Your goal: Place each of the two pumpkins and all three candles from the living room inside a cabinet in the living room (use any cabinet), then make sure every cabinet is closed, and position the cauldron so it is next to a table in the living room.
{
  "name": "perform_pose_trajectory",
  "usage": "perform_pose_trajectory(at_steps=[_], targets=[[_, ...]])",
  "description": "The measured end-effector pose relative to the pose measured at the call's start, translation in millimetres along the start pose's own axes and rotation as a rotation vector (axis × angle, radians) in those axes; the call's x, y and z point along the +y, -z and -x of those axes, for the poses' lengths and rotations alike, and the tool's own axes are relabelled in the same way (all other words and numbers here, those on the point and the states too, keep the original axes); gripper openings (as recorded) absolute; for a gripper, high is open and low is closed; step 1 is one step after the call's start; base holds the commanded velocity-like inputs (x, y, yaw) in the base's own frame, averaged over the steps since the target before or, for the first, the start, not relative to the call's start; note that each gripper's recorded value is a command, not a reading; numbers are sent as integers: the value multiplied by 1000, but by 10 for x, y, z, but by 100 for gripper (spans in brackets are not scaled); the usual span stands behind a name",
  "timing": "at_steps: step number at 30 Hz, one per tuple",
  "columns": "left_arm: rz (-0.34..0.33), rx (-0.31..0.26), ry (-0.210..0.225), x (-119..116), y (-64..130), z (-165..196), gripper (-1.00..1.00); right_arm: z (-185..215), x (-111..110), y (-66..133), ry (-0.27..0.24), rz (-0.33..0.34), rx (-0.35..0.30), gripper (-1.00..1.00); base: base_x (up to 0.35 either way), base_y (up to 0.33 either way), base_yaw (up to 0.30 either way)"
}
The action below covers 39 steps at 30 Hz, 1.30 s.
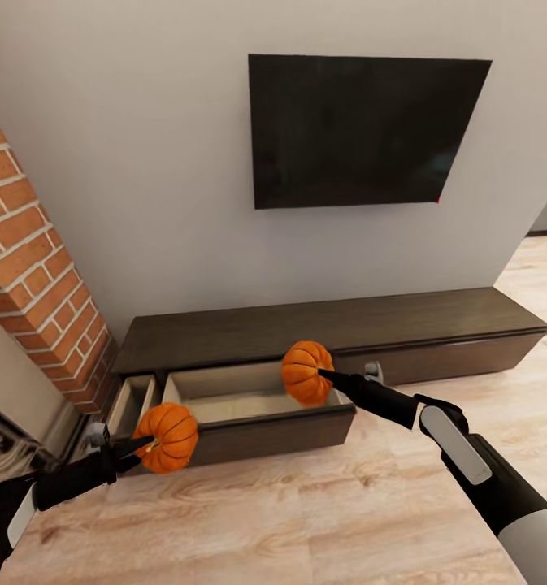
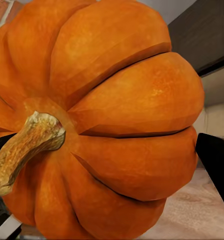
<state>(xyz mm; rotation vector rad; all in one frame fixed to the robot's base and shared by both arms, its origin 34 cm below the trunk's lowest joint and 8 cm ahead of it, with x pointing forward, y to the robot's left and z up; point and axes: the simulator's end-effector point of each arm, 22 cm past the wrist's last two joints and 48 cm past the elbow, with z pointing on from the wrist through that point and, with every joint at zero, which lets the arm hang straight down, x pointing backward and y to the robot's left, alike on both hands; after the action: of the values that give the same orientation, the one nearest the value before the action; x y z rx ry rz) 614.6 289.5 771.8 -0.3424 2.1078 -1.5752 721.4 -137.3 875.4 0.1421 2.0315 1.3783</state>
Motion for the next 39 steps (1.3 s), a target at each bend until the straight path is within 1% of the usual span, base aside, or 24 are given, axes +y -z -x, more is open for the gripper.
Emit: perform_pose_trajectory(at_steps=[11, 17, 26, 29, 33, 36, 39], targets=[[0, 1, 0, 1, -1, -3, -100, -22, -24, -6, 5, -10, 7, -100, 340, 0, 0], [0, 1, 0, 2, -2, -3, -100, -24, -31, -7, 4, -11, 7, -100, 264, 0, 0], [-2, -2, 1, -4, -1, 4, -100, -30, -32, -13, -2, -14, 9, -100, 165, 0, 0], [-2, -2, 1, -4, -1, 5, -100, -113, -20, -55, -2, -13, 28, -100, 148, 12, 0], [-2, -2, 1, -5, -2, 7, -100, -274, -63, -118, 6, -38, 66, -100, 115, 78, 0], [-2, -2, 1, -3, 0, 8, -100, -306, -106, -133, 7, -61, 73, -100, 37, 149, 0], [-1, -2, 1, 0, 3, 9, -100, -293, -75, -142, 13, -60, 71, -100, 10, 67, 0]])
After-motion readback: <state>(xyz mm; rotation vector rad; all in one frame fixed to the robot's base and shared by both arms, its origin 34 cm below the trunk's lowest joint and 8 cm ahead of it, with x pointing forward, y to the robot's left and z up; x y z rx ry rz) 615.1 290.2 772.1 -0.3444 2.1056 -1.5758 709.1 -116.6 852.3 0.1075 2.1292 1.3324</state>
